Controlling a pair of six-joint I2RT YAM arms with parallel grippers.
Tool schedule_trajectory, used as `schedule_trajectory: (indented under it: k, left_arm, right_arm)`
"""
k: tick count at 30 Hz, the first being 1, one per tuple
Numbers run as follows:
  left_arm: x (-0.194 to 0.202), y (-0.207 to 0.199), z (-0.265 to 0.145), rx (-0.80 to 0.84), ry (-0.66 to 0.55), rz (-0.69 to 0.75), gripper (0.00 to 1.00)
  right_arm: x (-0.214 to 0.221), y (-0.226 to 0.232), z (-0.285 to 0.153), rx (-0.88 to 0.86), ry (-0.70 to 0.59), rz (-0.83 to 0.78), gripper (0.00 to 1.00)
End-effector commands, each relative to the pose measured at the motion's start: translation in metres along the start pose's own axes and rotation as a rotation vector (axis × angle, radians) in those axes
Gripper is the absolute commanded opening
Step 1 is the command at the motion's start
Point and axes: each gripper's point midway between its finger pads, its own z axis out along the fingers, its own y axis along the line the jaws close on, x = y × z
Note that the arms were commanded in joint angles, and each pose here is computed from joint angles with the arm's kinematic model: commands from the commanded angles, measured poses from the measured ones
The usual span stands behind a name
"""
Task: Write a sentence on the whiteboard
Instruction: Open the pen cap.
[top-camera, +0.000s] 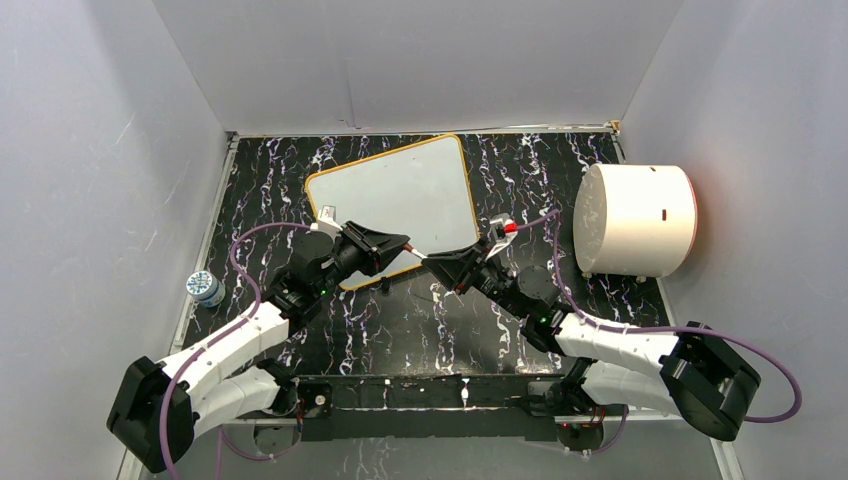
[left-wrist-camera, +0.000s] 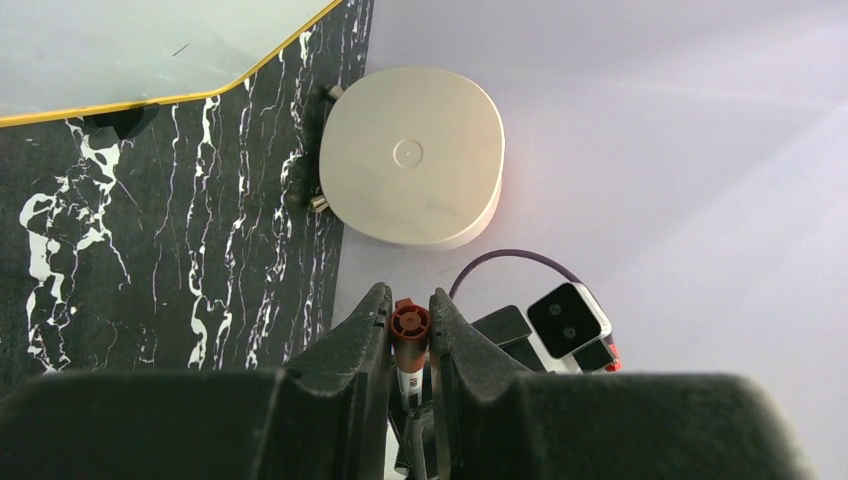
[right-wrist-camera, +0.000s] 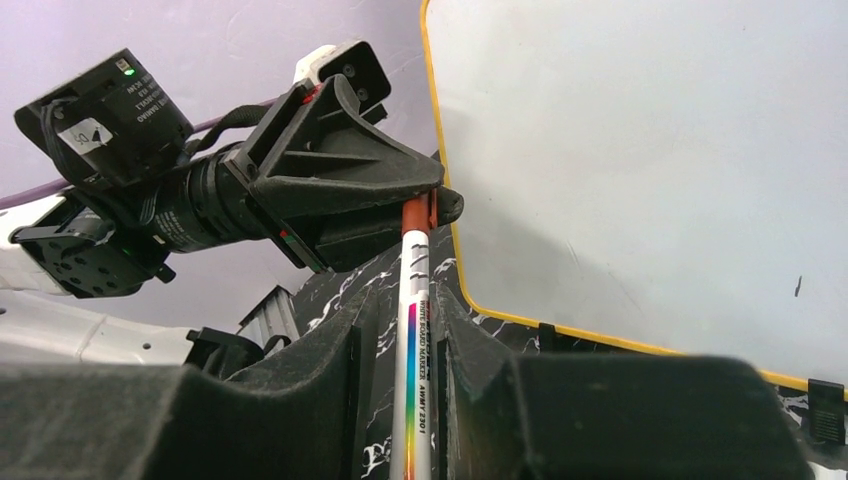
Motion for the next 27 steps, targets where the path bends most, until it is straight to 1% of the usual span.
schedule_trajectory:
  k: [1, 4, 6, 8, 13, 21, 22, 27]
  left_arm:
    - [-0.001, -0.016, -0.001, 0.041, -0.007, 0.035, 0.00]
    - [-0.002, -0.017, -0.001, 0.043, -0.015, 0.037, 0.00]
    - [-0.003, -0.018, -0.002, 0.044, -0.018, 0.035, 0.00]
    - [-0.003, -0.017, -0.001, 0.043, -0.019, 0.034, 0.00]
    - [-0.005, -0.013, 0.000, 0.033, -0.029, 0.023, 0.00]
    - [-0.018, -0.009, -0.004, 0.028, -0.110, 0.004, 0.00]
    - [-0.025, -0.009, -0.005, 0.029, -0.146, 0.002, 0.00]
    - [-0.040, -0.012, -0.011, 0.035, -0.232, -0.002, 0.00]
  right_arm:
    - [-0.022, 0.015, 0.008, -0.039, -0.050, -0.023, 0.32]
    - [-0.022, 0.014, 0.007, -0.033, -0.049, -0.028, 0.30]
    - [-0.022, 0.014, 0.007, -0.032, -0.049, -0.029, 0.25]
    - [-0.022, 0.014, 0.006, -0.034, -0.051, -0.030, 0.20]
    - [-0.025, 0.017, 0.003, -0.050, -0.059, -0.038, 0.00]
    - [-0.025, 0.018, -0.007, -0.056, -0.066, -0.048, 0.00]
    - [-0.024, 0.018, -0.009, -0.056, -0.065, -0.050, 0.00]
    - [-0.022, 0.015, -0.017, -0.045, -0.060, -0.064, 0.00]
